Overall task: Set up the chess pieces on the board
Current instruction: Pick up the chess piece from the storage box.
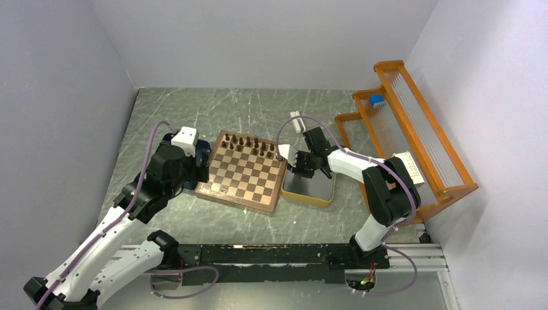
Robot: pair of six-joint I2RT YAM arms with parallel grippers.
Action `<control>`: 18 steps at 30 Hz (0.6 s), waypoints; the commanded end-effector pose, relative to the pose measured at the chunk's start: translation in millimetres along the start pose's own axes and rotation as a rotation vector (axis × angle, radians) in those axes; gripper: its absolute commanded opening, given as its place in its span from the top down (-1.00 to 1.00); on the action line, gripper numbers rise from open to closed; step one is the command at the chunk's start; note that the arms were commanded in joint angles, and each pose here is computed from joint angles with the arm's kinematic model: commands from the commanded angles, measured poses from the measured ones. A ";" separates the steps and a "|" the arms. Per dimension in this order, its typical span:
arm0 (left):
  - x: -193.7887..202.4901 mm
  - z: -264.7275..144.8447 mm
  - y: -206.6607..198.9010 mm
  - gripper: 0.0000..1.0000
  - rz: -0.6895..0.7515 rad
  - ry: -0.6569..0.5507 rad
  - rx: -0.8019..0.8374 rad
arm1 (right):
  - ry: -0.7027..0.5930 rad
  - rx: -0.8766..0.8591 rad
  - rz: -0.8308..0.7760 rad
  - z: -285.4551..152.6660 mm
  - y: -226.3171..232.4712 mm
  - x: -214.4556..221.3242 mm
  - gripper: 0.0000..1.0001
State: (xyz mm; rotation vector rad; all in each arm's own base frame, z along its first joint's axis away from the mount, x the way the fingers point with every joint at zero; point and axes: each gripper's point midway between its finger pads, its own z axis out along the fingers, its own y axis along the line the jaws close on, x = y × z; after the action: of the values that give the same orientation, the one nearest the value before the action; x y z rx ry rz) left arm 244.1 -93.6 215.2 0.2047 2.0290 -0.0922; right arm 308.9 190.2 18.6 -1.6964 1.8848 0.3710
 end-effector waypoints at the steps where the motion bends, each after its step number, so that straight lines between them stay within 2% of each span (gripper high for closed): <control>1: -7.1 -2.0 -1.5 -0.83 -0.007 -0.035 0.007 | 0.097 -0.044 0.099 -1.8 13.0 21.8 0.98; 12: -7.2 -2.2 -9.5 -0.78 -0.032 -0.032 0.047 | 0.051 0.099 0.234 -44.7 -28.2 -27.0 1.00; 15: -8.8 -2.6 -13.5 -0.74 -0.039 -0.034 0.068 | -0.001 0.111 0.266 -58.3 -33.7 -46.8 1.00; 18: -8.5 -1.9 -17.3 -0.71 -0.051 -0.027 0.083 | -0.108 0.113 0.289 -70.6 -36.4 -74.9 1.00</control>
State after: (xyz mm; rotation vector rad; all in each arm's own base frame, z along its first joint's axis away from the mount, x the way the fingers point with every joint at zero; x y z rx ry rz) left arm 242.5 -100.1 215.1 0.2059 2.0311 -0.1387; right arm 334.8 193.7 87.0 -1.4240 2.0595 0.3463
